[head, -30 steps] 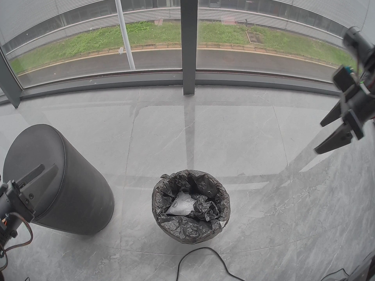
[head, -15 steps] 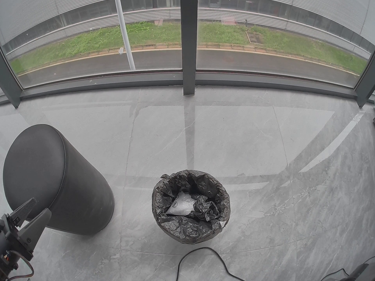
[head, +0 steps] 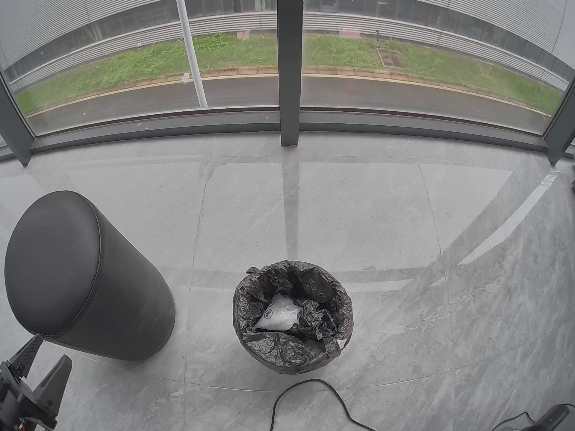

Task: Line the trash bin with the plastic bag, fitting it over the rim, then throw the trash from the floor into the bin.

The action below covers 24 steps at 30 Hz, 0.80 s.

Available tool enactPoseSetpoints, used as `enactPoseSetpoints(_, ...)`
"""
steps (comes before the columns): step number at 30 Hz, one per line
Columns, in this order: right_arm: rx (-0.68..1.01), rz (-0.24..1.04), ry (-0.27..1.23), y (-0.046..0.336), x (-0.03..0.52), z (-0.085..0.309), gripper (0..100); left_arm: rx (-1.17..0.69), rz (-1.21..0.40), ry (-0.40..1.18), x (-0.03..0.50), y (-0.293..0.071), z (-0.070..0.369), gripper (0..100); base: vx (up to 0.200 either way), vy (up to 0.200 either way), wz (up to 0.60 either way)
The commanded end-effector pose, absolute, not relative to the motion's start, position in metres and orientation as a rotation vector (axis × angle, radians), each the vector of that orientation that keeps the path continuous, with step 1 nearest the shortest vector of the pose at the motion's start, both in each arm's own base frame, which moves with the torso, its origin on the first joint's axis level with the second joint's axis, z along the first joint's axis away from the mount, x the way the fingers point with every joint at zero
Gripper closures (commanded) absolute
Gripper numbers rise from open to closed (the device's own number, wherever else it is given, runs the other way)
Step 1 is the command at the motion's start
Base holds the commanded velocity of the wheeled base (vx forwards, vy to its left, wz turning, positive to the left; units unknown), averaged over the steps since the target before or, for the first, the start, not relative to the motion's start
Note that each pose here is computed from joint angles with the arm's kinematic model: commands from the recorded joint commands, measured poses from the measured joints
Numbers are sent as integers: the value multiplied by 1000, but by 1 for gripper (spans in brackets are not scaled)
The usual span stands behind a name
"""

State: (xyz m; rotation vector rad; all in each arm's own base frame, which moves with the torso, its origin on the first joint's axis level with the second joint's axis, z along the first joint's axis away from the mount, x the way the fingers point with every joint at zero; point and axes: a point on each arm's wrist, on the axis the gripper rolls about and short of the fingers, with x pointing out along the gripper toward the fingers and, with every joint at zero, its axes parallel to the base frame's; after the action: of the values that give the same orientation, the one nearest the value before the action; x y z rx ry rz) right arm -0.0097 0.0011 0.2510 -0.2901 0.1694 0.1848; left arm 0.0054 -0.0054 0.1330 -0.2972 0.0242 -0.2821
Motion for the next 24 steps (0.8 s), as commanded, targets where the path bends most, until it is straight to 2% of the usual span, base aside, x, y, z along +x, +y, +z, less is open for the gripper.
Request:
enactPoseSetpoints(1, -20, -8, -24, 0, -23, 78, 0, -138, -1, -75, -23, 0, 83, 0, 0, 0, 0)
enactPoseSetpoints(2, -29, 23, 0, 1, -23, 76, 0, -134, 89, -78, -23, 2, 83, 0, 0, 0, 0)
enactPoseSetpoints(3, -31, 28, 3, 1, -23, 76, 0, -134, 113, -78, -23, 3, 83, 0, 0, 0, 0)
enactPoseSetpoints(4, -40, 34, 5, 1, -23, 76, 0, -148, 231, -84, -24, 5, 82, 0, 0, 0, 0)
enactPoseSetpoints(5, -37, 32, 7, 1, -23, 75, 0, -157, 245, -86, -24, 6, 82, 0, 0, 0, 0)
enactPoseSetpoints(10, 0, 14, 6, 1, -23, 76, 0, -140, 229, -65, -24, 5, 80, 0, 0, 0, 0)
enactPoseSetpoints(14, -12, 14, 6, 1, -23, 76, 0, -126, 149, -52, -24, 4, 81, 0, 0, 0, 0)
enactPoseSetpoints(20, -15, 15, 6, 1, -23, 76, 0, -115, 132, -53, -23, 3, 81, 0, 0, 0, 0)
enactPoseSetpoints(24, -17, 17, 6, 1, -23, 76, 0, -61, 64, -62, -23, 2, 82, 0, 0, 0, 0)
